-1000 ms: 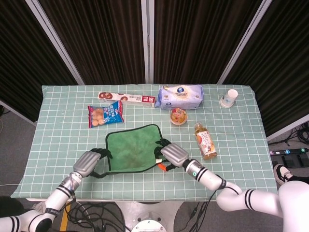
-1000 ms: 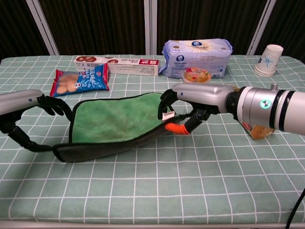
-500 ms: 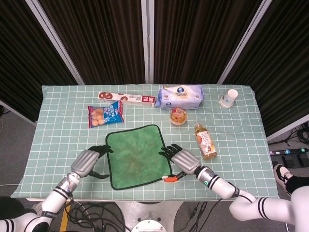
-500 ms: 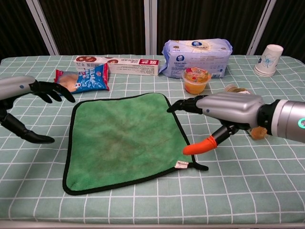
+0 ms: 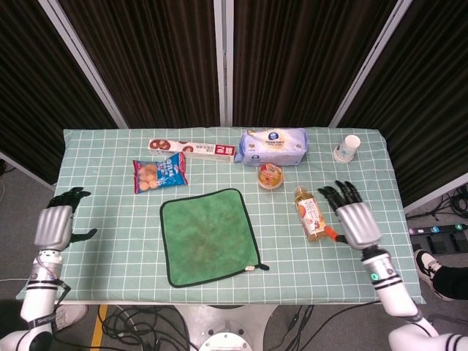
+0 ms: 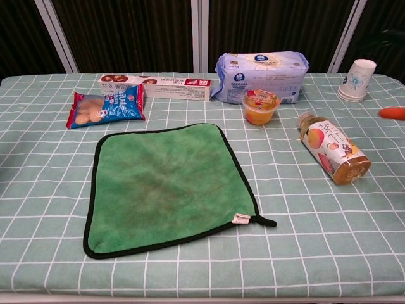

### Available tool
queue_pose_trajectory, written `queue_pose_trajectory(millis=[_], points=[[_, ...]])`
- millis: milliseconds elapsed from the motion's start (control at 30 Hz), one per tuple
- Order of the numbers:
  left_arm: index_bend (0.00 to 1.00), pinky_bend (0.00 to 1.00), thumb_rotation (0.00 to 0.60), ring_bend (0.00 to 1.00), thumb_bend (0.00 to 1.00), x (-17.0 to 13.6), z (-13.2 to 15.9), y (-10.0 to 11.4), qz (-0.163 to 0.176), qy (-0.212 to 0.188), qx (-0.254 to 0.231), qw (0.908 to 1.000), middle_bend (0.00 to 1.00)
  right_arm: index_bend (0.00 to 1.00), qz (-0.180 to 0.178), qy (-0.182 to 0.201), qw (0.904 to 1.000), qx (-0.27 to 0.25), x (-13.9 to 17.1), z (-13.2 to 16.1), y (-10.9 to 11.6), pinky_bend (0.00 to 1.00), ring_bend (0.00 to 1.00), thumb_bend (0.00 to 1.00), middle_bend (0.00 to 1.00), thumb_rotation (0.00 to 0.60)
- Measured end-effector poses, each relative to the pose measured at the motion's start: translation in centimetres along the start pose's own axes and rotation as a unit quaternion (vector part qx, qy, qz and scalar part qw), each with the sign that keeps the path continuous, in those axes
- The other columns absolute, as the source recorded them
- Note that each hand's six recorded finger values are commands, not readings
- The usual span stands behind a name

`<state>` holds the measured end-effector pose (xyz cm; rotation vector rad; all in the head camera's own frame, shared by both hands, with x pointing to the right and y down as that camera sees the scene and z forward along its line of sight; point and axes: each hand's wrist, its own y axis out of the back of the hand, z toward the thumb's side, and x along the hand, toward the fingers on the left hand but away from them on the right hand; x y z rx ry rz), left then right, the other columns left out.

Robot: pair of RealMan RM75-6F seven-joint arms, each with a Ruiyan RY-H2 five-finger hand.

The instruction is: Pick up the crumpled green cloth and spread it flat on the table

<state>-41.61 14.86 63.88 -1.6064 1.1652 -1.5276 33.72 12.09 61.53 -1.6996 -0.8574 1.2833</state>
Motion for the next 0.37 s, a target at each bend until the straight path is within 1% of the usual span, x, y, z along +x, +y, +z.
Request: queue_pose_trajectory(millis=[67, 200, 267, 367], points=[[0.29, 0.21, 0.600, 0.21, 0.16, -1.0, -1.0, 0.7, 0.016, 0.007, 0.010, 0.9998, 0.26, 0.13, -0.016, -0.028, 0.9995, 0.001, 1.4, -1.9, 1.2, 0.05, 0.01, 0.13, 0.14, 0.588], [0.29, 0.21, 0.600, 0.21, 0.16, -3.3, -2.4, 1.8, 0.040, 0.018, 0.028, 0.9986, 0.26, 0.13, -0.037, -0.070, 0.9969, -0.002, 4.4, -4.8, 2.5, 0.01, 0.00, 0.13, 0.13, 0.529], [0.29, 0.21, 0.600, 0.21, 0.16, -4.9, -2.9, 2.1, 0.043, 0.022, 0.034, 0.9983, 0.26, 0.13, -0.045, -0.089, 0.9949, -0.009, 6.1, -6.0, 2.9, 0.00, 0.00, 0.13, 0.13, 0.516], [0.29, 0.20, 0.600, 0.21, 0.16, -6.9, -3.3, 2.6, 0.038, 0.024, 0.042, 0.9981, 0.26, 0.13, -0.054, -0.117, 0.9916, -0.016, 8.7, -7.6, 3.3, 0.00, 0.00, 0.13, 0.13, 0.487]])
